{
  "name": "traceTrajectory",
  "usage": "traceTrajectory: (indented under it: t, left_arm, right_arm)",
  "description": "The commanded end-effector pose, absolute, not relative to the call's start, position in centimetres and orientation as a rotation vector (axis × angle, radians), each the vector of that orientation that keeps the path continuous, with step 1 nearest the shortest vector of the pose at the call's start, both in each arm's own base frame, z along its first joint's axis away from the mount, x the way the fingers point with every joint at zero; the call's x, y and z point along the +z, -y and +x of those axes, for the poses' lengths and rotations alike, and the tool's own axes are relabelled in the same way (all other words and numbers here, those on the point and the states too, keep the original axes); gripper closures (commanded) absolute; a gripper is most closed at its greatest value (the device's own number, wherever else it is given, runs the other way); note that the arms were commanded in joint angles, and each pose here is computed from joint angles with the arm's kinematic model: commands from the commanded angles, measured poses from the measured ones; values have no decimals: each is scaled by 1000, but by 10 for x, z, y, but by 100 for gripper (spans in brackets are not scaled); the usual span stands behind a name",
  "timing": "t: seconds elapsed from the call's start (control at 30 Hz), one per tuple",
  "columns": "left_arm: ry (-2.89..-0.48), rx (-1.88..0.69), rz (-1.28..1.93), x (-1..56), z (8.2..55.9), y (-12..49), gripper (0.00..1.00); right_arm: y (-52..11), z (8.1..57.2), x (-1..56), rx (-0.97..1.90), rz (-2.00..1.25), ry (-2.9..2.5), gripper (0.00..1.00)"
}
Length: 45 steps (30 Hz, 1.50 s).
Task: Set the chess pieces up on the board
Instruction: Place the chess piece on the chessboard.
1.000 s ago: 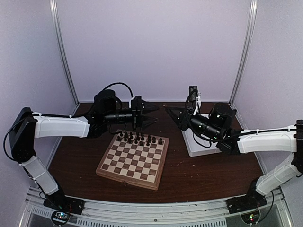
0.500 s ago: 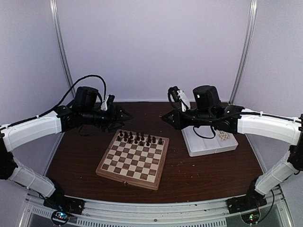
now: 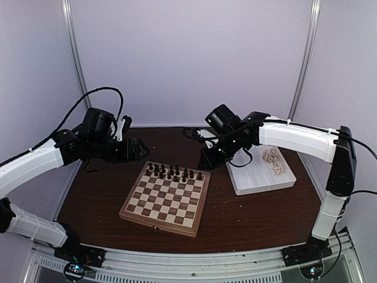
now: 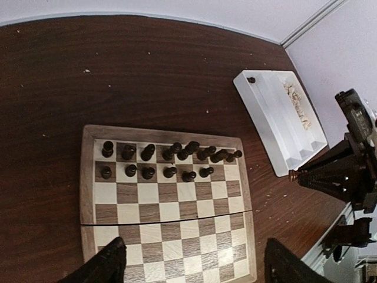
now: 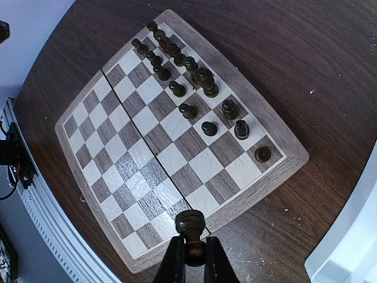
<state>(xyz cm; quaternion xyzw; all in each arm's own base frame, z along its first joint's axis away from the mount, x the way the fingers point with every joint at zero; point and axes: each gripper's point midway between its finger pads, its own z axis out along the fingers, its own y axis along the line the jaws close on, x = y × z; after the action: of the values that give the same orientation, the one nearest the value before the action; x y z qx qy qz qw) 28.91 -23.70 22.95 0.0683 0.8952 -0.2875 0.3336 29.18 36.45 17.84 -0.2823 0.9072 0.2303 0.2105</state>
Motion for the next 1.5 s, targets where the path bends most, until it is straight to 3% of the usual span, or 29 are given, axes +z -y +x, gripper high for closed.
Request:
traceTrajectory:
  t: [0.0, 0.13, 0.63, 1.47]
  left_arm:
    - [-2277, -625, 213, 245, 293, 218, 9]
    - [-2268, -603, 200, 245, 290, 211, 2]
    - [-2263, -529, 210, 242, 290, 201, 2]
    - [-2267, -489, 239, 238, 289, 196, 2]
  right_arm:
    - [-357, 287, 155, 457, -871, -2658, 100]
    - [-362, 295, 143, 347, -899, -2691, 100]
    - [-387, 318, 107, 162, -942, -2740, 100]
    - [-400, 328, 74, 111, -950, -2762, 100]
